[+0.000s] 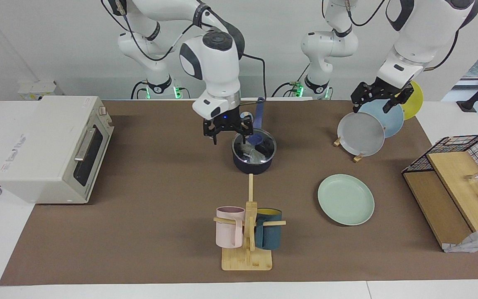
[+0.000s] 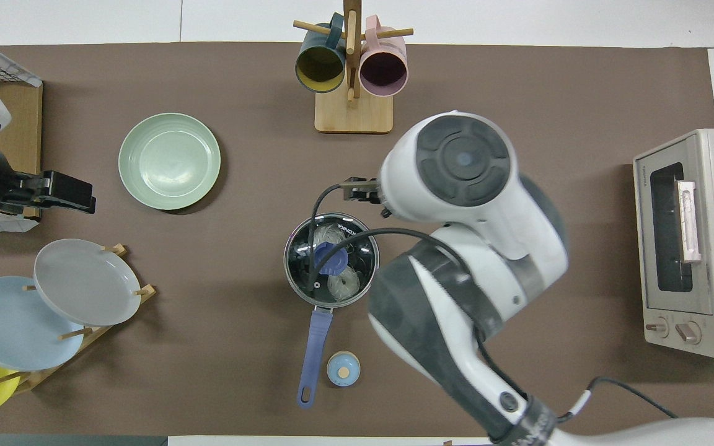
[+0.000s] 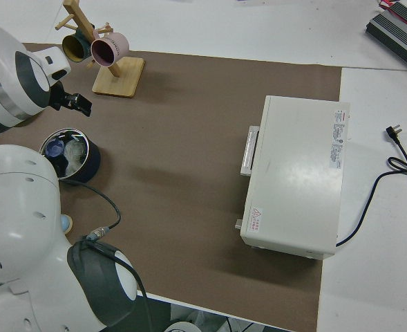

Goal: Transfer vermicelli from plate to pot

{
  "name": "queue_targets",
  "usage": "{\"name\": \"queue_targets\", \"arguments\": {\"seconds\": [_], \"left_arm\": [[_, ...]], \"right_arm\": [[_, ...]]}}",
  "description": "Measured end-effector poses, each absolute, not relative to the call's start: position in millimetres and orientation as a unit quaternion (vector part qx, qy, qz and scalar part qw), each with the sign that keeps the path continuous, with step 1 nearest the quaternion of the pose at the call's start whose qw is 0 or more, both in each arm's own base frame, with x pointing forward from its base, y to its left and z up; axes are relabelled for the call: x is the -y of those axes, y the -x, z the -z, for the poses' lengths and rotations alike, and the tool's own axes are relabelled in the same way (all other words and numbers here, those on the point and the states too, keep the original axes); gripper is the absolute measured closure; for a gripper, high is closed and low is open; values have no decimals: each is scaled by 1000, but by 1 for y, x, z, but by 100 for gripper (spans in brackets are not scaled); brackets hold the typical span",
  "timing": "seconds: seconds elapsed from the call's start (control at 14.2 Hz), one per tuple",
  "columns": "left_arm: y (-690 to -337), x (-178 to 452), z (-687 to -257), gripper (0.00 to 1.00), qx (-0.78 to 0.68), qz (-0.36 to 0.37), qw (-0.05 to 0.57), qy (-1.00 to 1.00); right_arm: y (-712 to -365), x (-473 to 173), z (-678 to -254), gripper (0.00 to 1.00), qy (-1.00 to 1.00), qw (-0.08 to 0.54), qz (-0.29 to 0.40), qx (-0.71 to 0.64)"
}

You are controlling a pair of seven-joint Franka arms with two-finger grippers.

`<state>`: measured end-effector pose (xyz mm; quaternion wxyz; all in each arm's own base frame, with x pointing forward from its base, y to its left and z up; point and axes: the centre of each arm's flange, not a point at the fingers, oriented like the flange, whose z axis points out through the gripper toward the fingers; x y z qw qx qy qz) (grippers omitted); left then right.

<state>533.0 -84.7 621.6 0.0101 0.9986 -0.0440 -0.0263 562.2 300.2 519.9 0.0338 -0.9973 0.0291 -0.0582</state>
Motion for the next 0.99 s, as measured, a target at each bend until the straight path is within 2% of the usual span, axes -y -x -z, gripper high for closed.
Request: {"name": "queue_targets", "arguments": {"seconds": [0.14, 0.35, 0.56, 0.99], "left_arm": [[-533, 85, -622, 0, 44, 26, 10, -999], [-533, 85, -622, 0, 44, 26, 10, -999], [-533, 85, -622, 0, 44, 26, 10, -999], [-533, 85, -622, 0, 44, 26, 10, -999]], "right_arm": [[-569, -242, -546, 0, 998, 20, 48, -34], [-560, -161, -577, 0, 999, -16, 8, -29], [-551, -90, -594, 0, 999, -28, -25, 9], [-538, -25, -607, 0, 998, -29, -49, -3]]}}
